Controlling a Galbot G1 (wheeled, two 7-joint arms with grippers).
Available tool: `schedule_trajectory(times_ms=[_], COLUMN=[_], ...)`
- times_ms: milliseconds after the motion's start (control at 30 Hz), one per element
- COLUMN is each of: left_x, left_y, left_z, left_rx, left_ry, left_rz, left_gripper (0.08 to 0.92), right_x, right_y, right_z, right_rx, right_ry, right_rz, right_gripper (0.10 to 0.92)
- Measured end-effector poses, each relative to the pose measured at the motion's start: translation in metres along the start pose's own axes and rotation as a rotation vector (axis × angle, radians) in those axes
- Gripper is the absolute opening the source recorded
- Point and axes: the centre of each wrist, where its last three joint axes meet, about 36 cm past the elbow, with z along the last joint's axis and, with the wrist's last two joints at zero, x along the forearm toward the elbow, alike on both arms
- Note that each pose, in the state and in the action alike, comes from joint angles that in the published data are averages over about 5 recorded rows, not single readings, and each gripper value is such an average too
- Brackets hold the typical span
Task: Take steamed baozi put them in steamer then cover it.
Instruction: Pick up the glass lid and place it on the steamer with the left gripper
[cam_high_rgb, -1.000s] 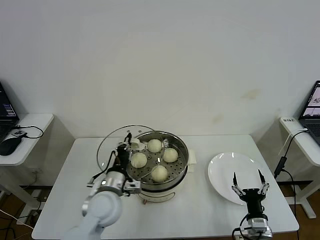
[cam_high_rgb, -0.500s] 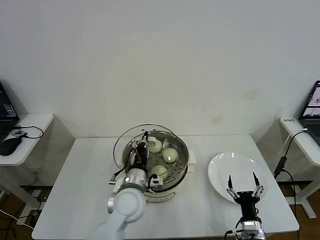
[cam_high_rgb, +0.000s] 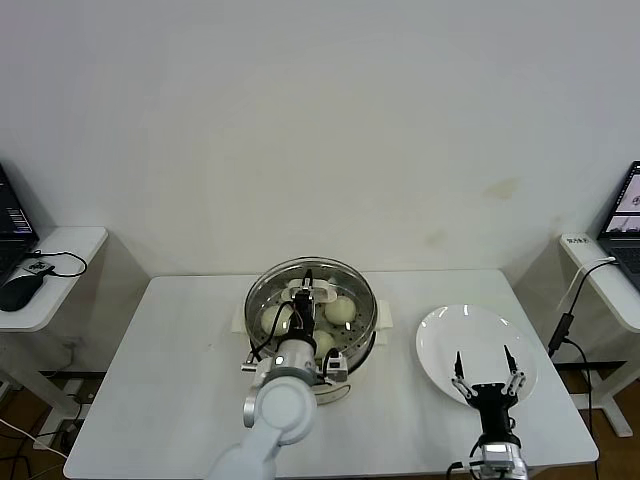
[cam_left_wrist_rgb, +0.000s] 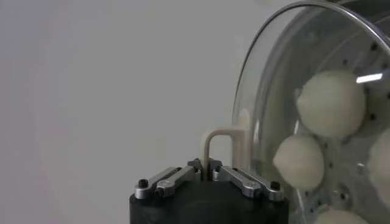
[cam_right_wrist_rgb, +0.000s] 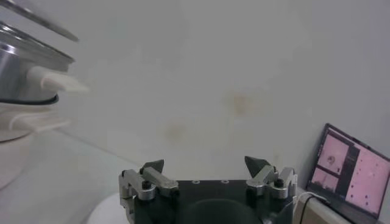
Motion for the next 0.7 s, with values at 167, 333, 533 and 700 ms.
schedule_trajectory(times_ms=[167,333,533,700], left_x=[-0.003,-0.005,-0.004,-0.001], left_y=[-0.004,-0.006,-0.009,-0.012], left_z=[-0.002,-0.006,-0.008,-0.008], left_rx=[0.001,0.002,0.003,0.004], left_ry=[0.007,0.005,0.006,0.009], left_rz=[0.009,0.012,0.017,0.023], left_gripper=[0.132,0.132,0.132,0.132], right_x=[0.001,0.002,0.002,0.003], right_y=[0.002,0.003,0.002,0.002], right_z=[0.000,0.000,0.001,0.001], right_rx=[-0.001,0.000,0.000,0.000], right_ry=[-0.001,-0.001,-0.003,-0.002], right_rz=[-0.006,-0.008,-0.011,-0.013], right_gripper=[0.823,0.823,0.823,0.823])
